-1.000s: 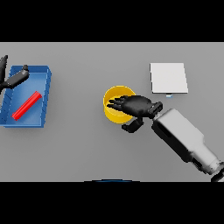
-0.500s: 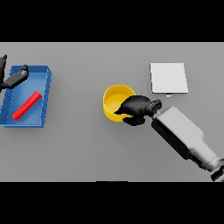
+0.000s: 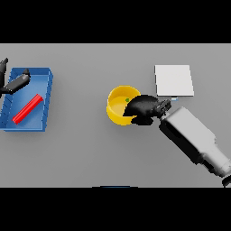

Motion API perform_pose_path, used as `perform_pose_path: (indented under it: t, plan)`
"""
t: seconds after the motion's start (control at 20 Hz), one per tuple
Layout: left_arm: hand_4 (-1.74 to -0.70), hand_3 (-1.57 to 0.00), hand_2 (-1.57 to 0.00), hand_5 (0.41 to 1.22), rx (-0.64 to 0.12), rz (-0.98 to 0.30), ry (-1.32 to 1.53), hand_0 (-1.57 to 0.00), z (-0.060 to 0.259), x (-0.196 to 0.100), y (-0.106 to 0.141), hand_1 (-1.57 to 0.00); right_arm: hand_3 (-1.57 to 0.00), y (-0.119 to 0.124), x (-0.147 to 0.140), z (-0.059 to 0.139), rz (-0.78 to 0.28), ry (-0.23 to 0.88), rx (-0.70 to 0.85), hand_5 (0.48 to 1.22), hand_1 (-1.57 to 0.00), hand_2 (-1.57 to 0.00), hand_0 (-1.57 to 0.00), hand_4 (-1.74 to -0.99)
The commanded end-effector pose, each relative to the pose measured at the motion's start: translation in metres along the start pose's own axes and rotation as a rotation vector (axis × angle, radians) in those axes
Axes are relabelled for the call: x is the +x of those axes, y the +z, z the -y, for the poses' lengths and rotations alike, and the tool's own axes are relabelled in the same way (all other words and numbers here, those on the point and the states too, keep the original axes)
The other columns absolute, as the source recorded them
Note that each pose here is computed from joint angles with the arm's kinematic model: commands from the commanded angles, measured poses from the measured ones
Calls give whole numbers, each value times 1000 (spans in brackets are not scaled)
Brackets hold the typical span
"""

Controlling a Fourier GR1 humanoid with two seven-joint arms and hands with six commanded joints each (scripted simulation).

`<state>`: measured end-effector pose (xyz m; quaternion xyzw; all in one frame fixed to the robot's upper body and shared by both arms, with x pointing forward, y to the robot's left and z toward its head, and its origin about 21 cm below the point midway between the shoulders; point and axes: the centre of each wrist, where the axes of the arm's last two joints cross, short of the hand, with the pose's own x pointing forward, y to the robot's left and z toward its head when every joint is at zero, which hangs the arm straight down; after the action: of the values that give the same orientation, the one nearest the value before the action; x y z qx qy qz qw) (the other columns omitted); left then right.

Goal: Pick up the red beaker and tilt it to pour out 1 green nut into yellow bowl. Pick up the yellow bowl and place it on the metallic measuring scale.

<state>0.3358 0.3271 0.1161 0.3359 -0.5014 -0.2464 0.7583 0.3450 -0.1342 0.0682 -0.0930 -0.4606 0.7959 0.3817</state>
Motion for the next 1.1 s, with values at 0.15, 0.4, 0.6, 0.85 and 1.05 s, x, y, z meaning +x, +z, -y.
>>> perform_pose_path:
  t: [0.15, 0.4, 0.6, 0.85, 1.05]
  plan:
    - [-798, 1, 1, 721, 6, -10, -6, 1, -1, 0, -5, 1, -1377, 23, 3, 22, -8, 20, -29, 1216, -1551, -1506, -1552, -1731]
    - [-803, 1, 1, 723, 3, -5, 4, 1, -1, 6, -3, 1, -1286, 49, 3, 47, -83, 34, -80, 1219, -1564, -1550, -1565, -1723]
    - [-799, 1, 1, 723, 9, 0, -4, 1, -6, 5, -4, 1, -1243, 64, -5, 55, -91, 37, -92, 1220, -1568, -1562, -1568, -1719]
    - [-808, 1, 1, 742, 19, 7, -2, 1, -8, 4, 1, 1, -1298, 82, -33, 74, -183, 61, -163, 1221, -1570, -1568, -1570, -1720]
    - [-806, 1, 1, 739, 20, -5, -10, 1, -8, 11, 5, 1, -1226, 91, -65, 75, -266, 26, -202, 1221, -1571, -1570, -1571, -1720]
